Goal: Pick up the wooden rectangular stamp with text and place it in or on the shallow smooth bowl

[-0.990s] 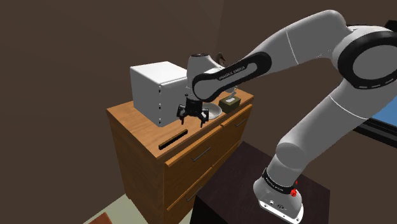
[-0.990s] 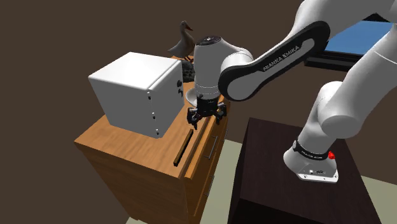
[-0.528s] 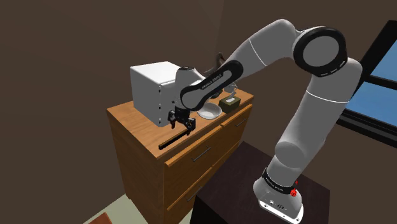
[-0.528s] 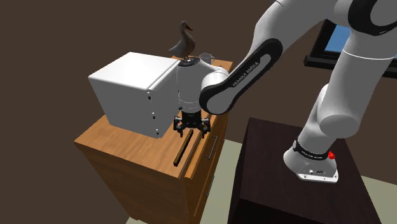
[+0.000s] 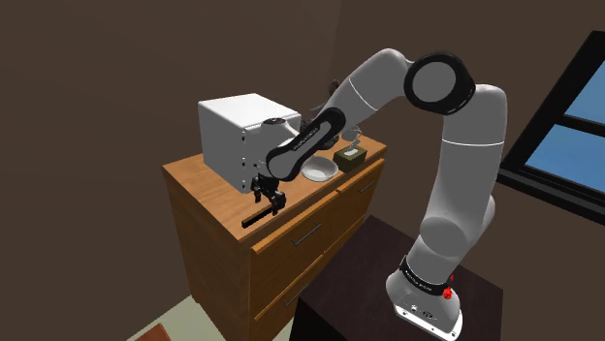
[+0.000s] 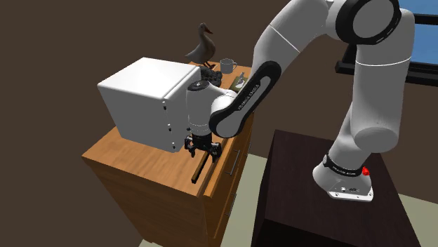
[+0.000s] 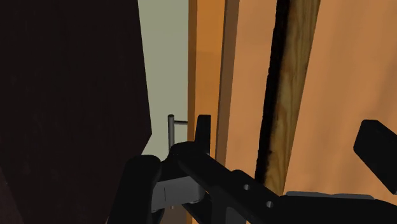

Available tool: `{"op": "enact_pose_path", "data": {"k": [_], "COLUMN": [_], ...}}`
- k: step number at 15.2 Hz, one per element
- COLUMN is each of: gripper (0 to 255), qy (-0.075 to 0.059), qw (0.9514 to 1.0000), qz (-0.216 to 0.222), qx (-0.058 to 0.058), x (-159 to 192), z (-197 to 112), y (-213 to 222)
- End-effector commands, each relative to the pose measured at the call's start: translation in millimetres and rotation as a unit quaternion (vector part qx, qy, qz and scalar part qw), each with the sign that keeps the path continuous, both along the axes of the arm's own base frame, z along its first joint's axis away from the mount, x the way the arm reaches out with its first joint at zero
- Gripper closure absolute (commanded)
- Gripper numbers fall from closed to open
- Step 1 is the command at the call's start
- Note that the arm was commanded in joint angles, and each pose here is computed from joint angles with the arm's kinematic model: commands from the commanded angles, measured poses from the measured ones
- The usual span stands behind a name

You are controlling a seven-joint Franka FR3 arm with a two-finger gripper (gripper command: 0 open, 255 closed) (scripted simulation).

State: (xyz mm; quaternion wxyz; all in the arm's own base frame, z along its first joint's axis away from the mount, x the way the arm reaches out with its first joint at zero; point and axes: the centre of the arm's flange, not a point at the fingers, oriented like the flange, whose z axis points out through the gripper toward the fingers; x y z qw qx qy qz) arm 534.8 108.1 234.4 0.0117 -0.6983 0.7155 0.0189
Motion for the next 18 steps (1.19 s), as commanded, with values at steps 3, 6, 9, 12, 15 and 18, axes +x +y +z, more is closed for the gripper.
{"op": "enact_pose_path", "data": {"k": [3,6,9,12,15,18], "gripper": [0,0,0,255,255,255], "qy": [0.000,0.000,0.000,0.000,0.000,0.000], "qw": [1.0000,1.0000,1.0000,1.0000,1.0000,1.0000], "qz": [-0.002,-0.002,-0.002,-0.002,-0.002,-0.002], "qx": [0.000,0.000,0.000,0.000,0.000,0.000], "x": [0,0,0,0,1,2], "z": [-21,-24,-24,-24,-24,-25], "y": [1,1,1,1,1,0]}}
